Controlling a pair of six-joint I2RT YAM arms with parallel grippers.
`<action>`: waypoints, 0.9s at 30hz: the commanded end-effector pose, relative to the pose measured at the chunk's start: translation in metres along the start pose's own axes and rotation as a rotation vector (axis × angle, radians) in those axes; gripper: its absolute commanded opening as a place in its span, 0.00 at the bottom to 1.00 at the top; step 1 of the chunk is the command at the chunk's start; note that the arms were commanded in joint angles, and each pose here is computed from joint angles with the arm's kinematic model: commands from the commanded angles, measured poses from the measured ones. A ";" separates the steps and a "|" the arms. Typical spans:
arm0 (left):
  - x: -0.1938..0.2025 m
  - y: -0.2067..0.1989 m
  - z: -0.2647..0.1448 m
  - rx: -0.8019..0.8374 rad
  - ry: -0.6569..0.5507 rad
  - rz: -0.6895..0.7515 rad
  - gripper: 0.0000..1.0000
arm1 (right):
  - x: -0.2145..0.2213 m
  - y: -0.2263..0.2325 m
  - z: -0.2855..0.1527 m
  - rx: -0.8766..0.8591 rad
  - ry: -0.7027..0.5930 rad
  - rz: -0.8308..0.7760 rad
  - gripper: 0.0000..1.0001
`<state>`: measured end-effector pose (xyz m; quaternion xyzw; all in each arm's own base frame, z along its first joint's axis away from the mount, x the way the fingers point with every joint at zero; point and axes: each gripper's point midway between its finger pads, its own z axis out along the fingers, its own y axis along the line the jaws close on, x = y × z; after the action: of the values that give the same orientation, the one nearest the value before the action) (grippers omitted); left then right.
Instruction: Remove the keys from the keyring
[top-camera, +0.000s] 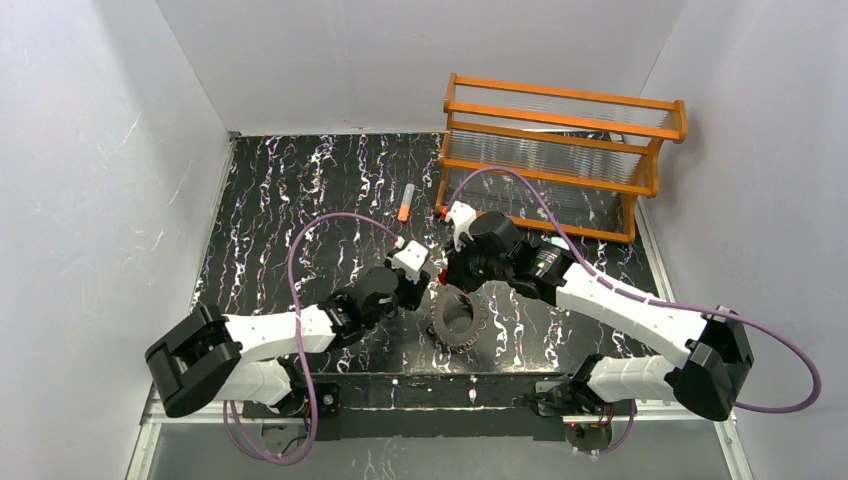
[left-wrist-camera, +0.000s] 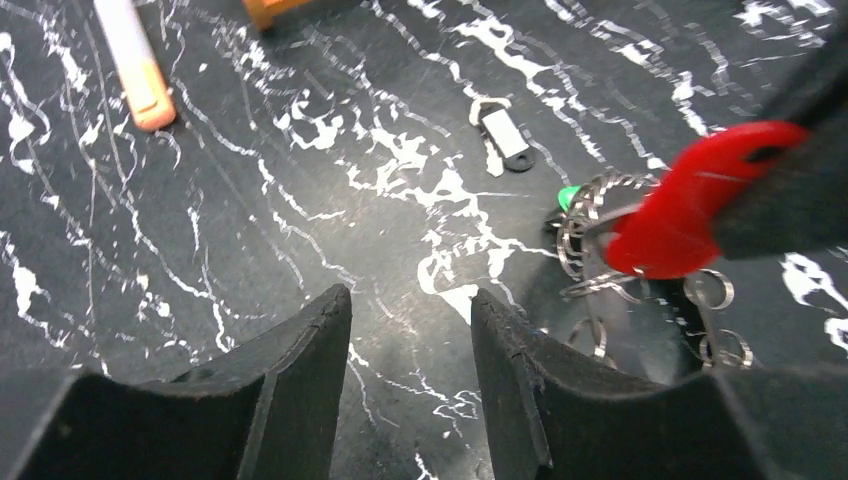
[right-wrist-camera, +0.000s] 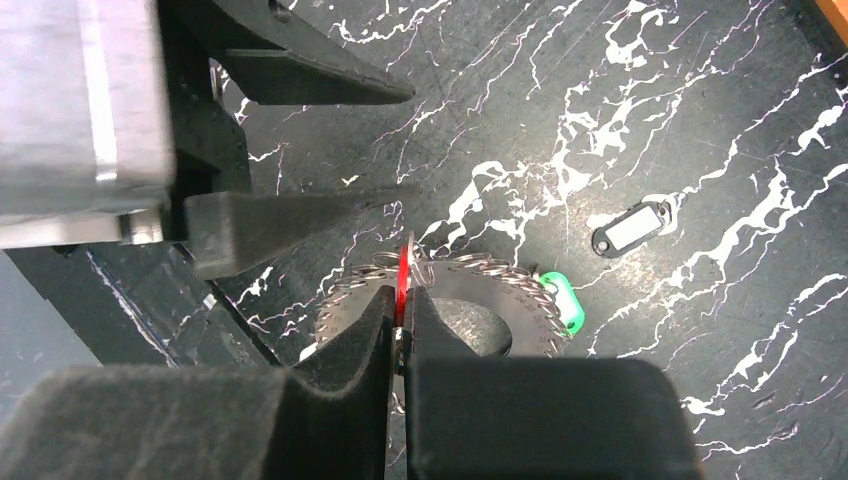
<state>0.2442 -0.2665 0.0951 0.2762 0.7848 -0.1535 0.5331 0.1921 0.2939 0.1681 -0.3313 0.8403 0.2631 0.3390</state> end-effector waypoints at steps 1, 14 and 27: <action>-0.031 -0.014 -0.012 0.120 -0.146 0.011 0.47 | -0.025 0.006 -0.017 -0.007 -0.093 -0.012 0.01; -0.035 -0.033 -0.027 0.481 -0.106 0.060 0.48 | -0.013 0.010 -0.007 -0.050 -0.044 -0.055 0.01; -0.026 -0.048 -0.021 0.821 -0.076 0.170 0.45 | -0.005 0.016 0.005 -0.109 -0.048 -0.096 0.01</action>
<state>0.2187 -0.2890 0.1090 0.4668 0.6729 -0.3794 0.4306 0.1845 0.2968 0.1626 -0.3690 0.8220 0.2762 0.3344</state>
